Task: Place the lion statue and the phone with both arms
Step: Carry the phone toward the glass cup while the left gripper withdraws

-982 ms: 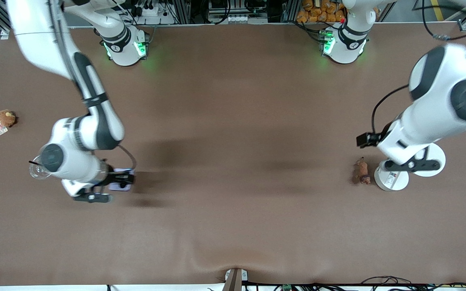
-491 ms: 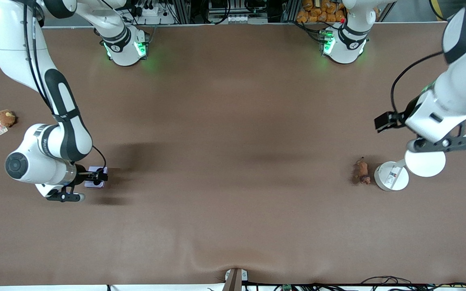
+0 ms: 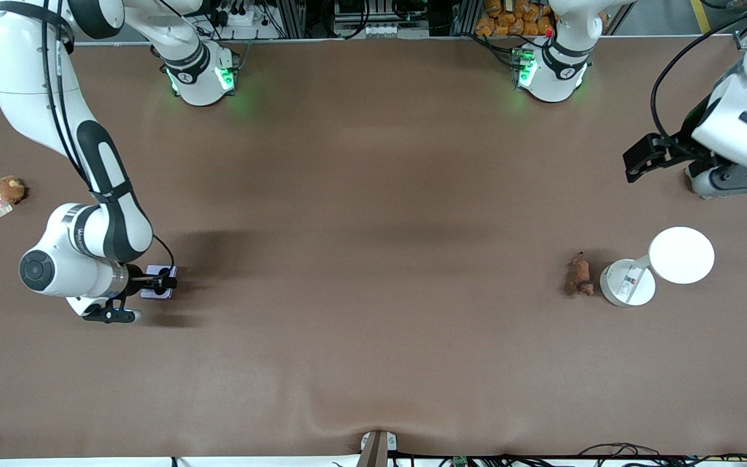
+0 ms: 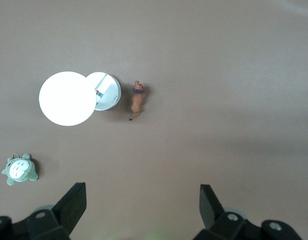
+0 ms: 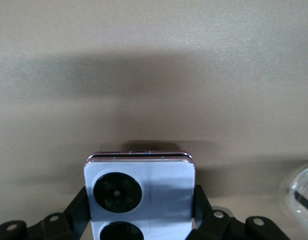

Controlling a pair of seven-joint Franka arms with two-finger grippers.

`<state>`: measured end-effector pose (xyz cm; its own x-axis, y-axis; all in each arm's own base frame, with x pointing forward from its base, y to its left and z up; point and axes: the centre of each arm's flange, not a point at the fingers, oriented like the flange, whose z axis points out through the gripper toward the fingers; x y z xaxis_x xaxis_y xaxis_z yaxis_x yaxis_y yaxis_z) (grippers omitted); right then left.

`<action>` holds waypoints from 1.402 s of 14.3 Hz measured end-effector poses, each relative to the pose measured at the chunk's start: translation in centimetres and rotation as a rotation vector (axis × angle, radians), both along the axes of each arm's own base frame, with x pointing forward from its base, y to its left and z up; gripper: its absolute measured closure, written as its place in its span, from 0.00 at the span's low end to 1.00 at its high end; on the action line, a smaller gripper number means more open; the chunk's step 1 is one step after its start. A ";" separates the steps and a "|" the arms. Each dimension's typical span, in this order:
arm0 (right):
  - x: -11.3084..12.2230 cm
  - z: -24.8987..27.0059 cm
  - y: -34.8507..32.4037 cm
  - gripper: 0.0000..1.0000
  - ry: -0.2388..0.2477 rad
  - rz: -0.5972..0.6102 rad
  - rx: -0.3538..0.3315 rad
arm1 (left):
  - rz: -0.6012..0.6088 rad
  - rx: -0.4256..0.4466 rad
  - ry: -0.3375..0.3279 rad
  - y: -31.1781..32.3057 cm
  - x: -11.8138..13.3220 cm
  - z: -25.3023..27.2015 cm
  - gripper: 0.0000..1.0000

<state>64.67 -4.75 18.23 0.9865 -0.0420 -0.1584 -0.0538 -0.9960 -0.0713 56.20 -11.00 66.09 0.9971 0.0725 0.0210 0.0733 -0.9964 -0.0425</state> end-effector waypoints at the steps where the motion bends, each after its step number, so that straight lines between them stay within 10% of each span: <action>1: 0.0 -0.1 -0.3 0.16 0.001 0.007 0.002 | 0.008 -0.017 -0.001 0.5 -0.4 0.5 0.00; 10: -0.2 -0.6 -0.9 0.16 0.008 0.004 0.003 | -0.025 -0.065 0.063 3.5 -5.6 1.3 0.00; 20: -0.3 -0.7 -1.7 0.16 0.006 0.021 0.006 | -0.004 -0.054 0.074 4.6 -5.6 0.3 0.00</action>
